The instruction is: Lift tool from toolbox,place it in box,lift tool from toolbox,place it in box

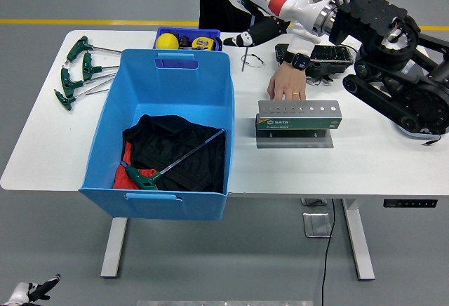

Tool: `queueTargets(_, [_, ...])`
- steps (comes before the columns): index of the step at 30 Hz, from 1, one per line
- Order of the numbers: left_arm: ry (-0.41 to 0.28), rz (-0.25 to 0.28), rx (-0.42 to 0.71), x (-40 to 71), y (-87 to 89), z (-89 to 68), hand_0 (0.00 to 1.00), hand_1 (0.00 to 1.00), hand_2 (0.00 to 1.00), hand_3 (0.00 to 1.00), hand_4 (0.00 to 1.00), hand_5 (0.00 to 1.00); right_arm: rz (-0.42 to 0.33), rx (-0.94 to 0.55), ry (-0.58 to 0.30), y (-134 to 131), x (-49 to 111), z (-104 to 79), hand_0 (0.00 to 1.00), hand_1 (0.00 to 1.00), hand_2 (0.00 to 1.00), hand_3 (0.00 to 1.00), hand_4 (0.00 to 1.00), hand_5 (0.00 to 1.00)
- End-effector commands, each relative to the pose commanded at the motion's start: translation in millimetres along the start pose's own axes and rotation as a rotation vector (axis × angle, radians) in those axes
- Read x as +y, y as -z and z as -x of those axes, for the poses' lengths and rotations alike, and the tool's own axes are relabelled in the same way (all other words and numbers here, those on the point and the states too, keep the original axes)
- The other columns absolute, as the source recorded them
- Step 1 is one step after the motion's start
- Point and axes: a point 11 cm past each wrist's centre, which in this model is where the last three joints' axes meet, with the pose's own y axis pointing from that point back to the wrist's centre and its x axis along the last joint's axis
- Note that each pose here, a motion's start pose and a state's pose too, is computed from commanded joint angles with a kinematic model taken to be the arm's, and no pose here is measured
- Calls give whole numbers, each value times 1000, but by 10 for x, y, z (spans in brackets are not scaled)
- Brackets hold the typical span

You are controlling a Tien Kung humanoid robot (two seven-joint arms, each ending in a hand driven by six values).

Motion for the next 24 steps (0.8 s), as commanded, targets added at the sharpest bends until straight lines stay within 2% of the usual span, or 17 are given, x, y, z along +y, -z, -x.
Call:
queueTargets(3, [0,3,0,-1,-10,-3,543,482,655,697,745,708,-19,-68,-39,183,-45,-37,2,2,2,2,928,660])
queueTargets(7, [-1,8,1,-3,-36,-11,542,484,655,696,744,707,-39,-137,-29,388,-73,87,2,2,2,2,928,660])
queueTargets(16, [1,24,-4,-1,-110,10,539,484,654,695,747,712,-92,-194,96,886,-79,735,2,2,2,2,926,650])
queueTargets(17, [1,25,-4,-1,-117,12,539,487,656,695,745,710,-94,-199,112,914,-71,792,32,40,92,99,925,641])
queueTargets(22, [1,31,-2,-1,-146,13,539,487,656,695,745,710,-129,-196,254,1048,11,1105,32,40,92,99,925,641])
queueTargets(23, [1,33,-2,-1,-153,13,539,487,655,696,745,709,-137,-191,284,1069,32,1158,318,479,572,491,966,629])
queueTargets(24, [1,34,-3,-1,-159,13,539,487,655,696,745,709,-141,-183,299,1079,44,1189,318,479,572,491,966,629])
